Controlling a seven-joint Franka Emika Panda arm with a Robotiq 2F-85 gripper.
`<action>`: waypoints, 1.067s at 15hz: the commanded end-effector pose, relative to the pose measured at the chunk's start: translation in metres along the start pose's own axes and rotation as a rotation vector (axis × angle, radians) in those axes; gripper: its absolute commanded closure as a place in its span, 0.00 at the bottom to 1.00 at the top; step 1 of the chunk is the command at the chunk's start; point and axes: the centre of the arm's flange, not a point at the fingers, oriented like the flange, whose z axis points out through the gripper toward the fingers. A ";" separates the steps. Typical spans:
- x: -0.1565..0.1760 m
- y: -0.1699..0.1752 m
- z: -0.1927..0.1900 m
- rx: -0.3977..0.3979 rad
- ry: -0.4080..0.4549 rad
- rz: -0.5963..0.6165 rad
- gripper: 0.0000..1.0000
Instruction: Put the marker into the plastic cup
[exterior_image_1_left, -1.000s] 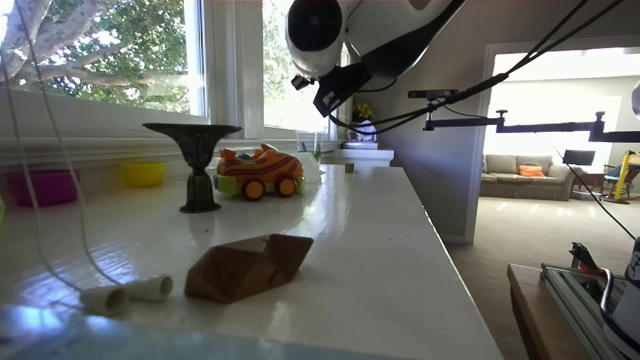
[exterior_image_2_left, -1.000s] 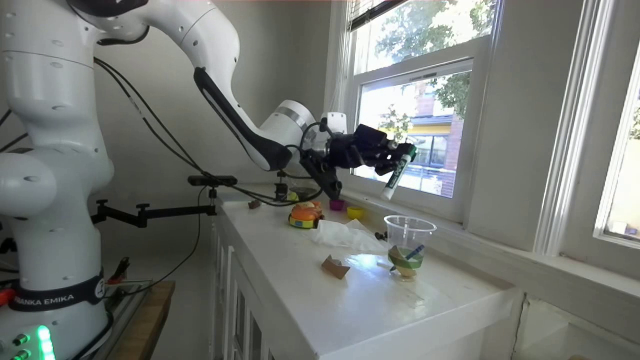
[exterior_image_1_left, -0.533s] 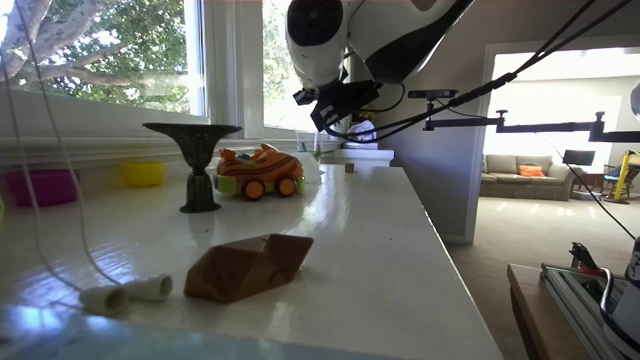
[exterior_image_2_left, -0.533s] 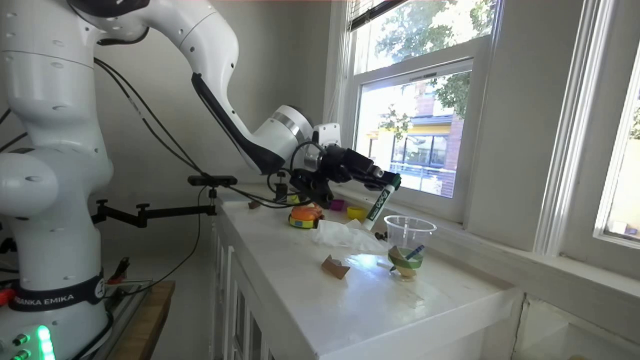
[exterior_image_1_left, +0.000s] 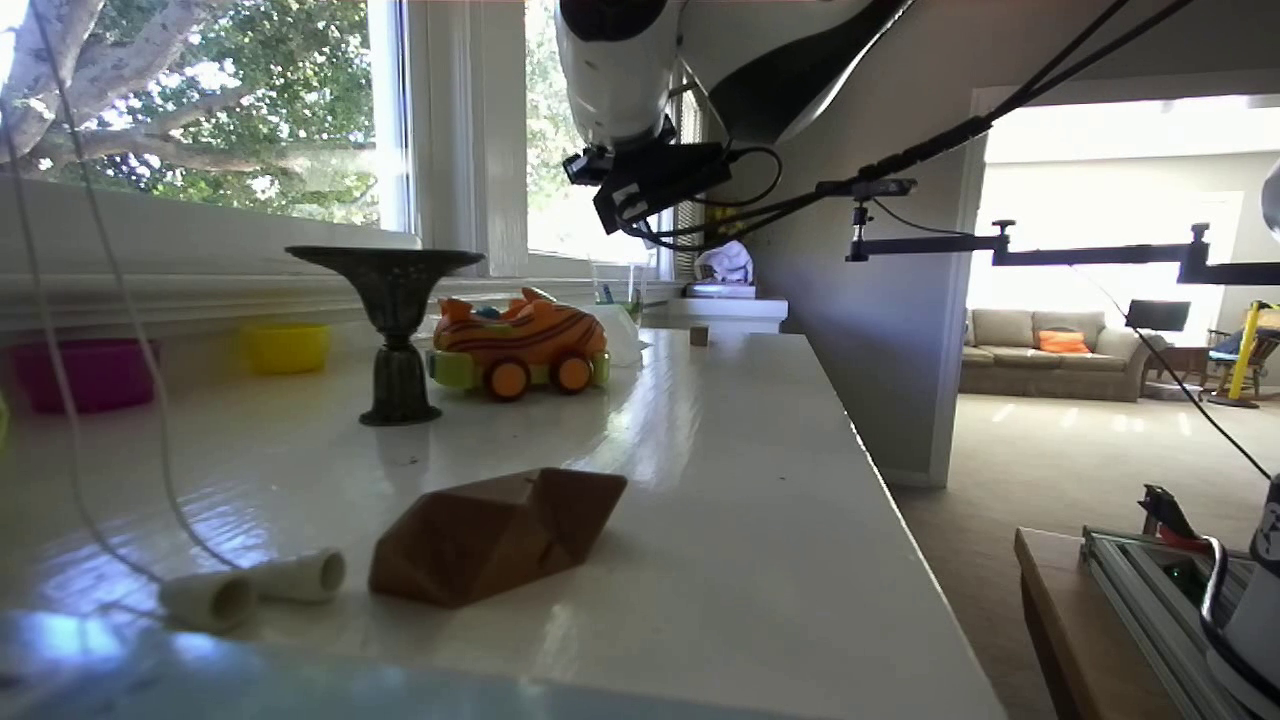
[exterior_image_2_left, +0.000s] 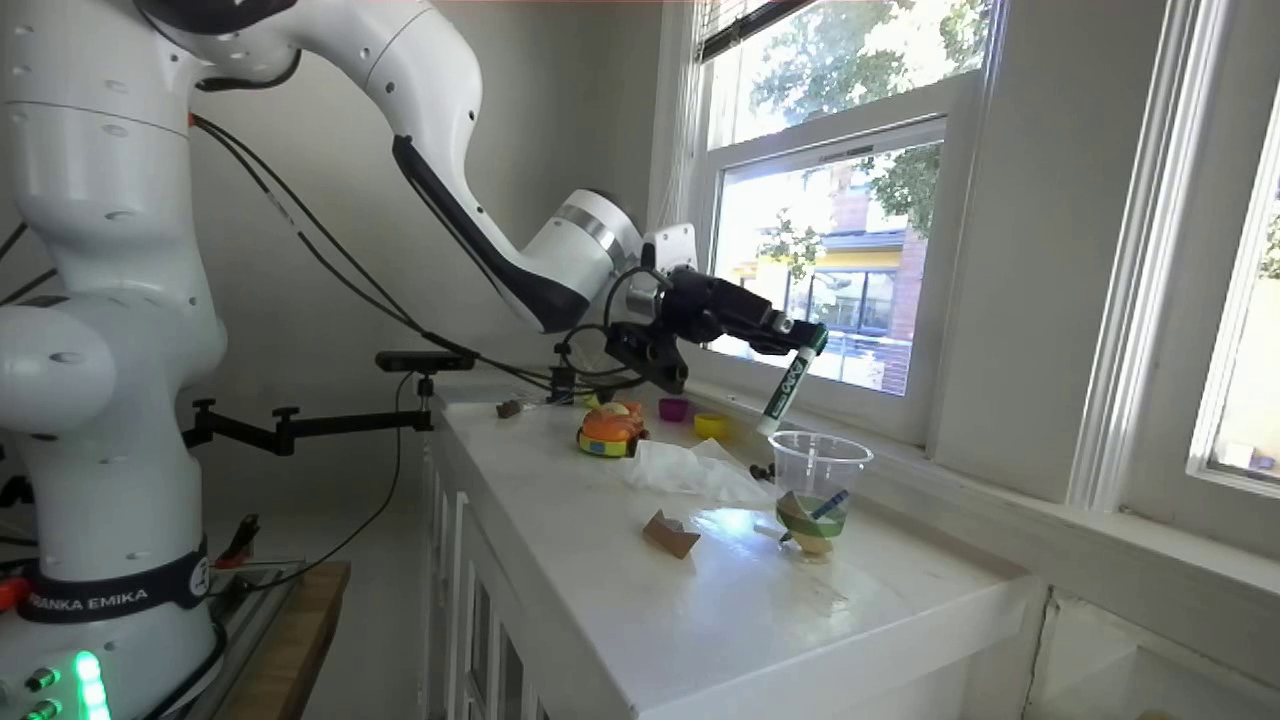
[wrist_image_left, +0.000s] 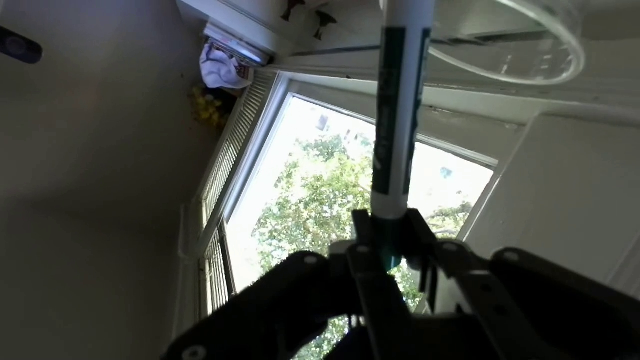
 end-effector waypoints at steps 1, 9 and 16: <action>0.013 -0.006 0.015 0.028 0.012 0.038 0.95; 0.008 -0.020 0.047 0.132 -0.012 0.042 0.95; -0.023 -0.046 0.066 0.267 -0.057 0.040 0.95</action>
